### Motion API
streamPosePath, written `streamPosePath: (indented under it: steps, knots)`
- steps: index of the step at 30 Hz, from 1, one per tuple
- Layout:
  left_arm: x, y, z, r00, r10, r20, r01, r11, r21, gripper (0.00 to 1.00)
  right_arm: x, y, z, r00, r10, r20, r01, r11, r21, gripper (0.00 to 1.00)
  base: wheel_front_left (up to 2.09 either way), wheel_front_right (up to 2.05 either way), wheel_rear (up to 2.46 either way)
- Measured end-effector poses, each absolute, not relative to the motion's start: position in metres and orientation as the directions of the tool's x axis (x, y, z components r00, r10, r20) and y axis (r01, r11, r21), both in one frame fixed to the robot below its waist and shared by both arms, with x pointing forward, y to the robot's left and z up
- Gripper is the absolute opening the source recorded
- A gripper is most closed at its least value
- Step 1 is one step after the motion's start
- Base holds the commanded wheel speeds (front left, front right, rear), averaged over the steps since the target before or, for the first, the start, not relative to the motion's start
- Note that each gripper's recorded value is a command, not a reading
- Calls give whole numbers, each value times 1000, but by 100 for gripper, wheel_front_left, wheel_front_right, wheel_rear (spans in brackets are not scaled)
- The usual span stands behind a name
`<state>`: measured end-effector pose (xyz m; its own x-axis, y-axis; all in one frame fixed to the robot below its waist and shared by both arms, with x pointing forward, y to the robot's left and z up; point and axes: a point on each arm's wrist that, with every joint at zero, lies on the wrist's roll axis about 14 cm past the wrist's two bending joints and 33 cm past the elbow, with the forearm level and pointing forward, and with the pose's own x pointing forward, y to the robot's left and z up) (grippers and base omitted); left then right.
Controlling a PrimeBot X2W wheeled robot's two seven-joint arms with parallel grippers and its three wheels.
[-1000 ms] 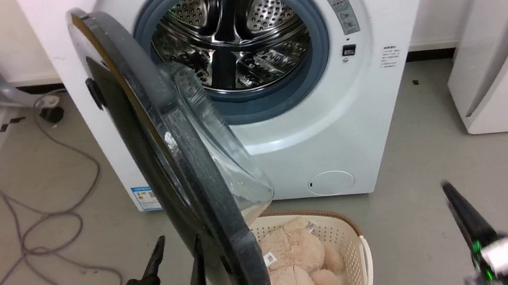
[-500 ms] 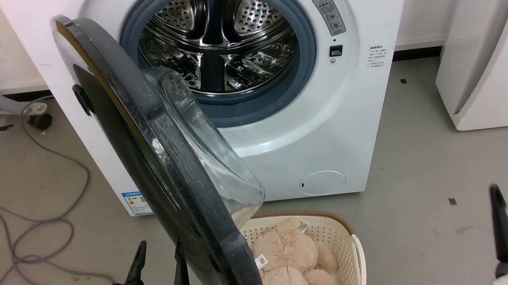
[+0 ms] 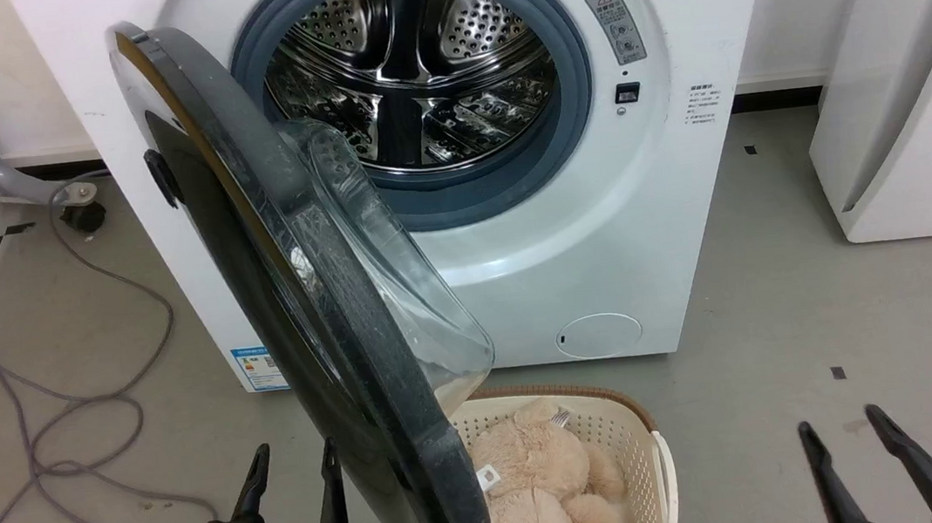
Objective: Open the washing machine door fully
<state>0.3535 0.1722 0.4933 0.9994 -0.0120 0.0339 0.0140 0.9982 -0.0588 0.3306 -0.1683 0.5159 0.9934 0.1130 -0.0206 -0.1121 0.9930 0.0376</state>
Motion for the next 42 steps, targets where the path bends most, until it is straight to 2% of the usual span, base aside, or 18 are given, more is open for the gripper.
streamPosePath:
  steps: [3,4,5,15,21,30,34,42]
  knots:
    - [354,172,492,1000,-11,29,13,998,-59,100,328,-174,510,995,95,-37,-92,994,63,100,0,0,0]
    - [354,172,489,1000,-12,21,13,998,-61,47,328,-175,509,995,93,-39,-90,993,72,100,0,0,0]
    - [353,172,487,1000,-11,13,12,998,-64,0,327,-176,508,995,90,-39,-87,993,75,100,0,0,0]
    - [353,173,477,1000,-8,-20,6,997,-80,0,328,-177,504,995,86,-48,-82,992,93,100,0,0,0]
    - [357,172,490,1000,-13,23,15,997,-81,0,329,-177,502,995,86,-53,-81,992,99,100,0,0,0]
    - [363,186,579,955,33,295,-7,996,-91,0,332,-176,501,994,90,-59,-84,991,100,100,0,0,0]
    - [354,192,635,887,65,457,-21,995,-101,0,333,-175,500,994,95,-62,-88,991,102,100,0,0,0]
    - [318,177,725,707,39,707,51,993,-106,0,333,-175,498,993,93,-69,-85,991,108,100,0,0,0]
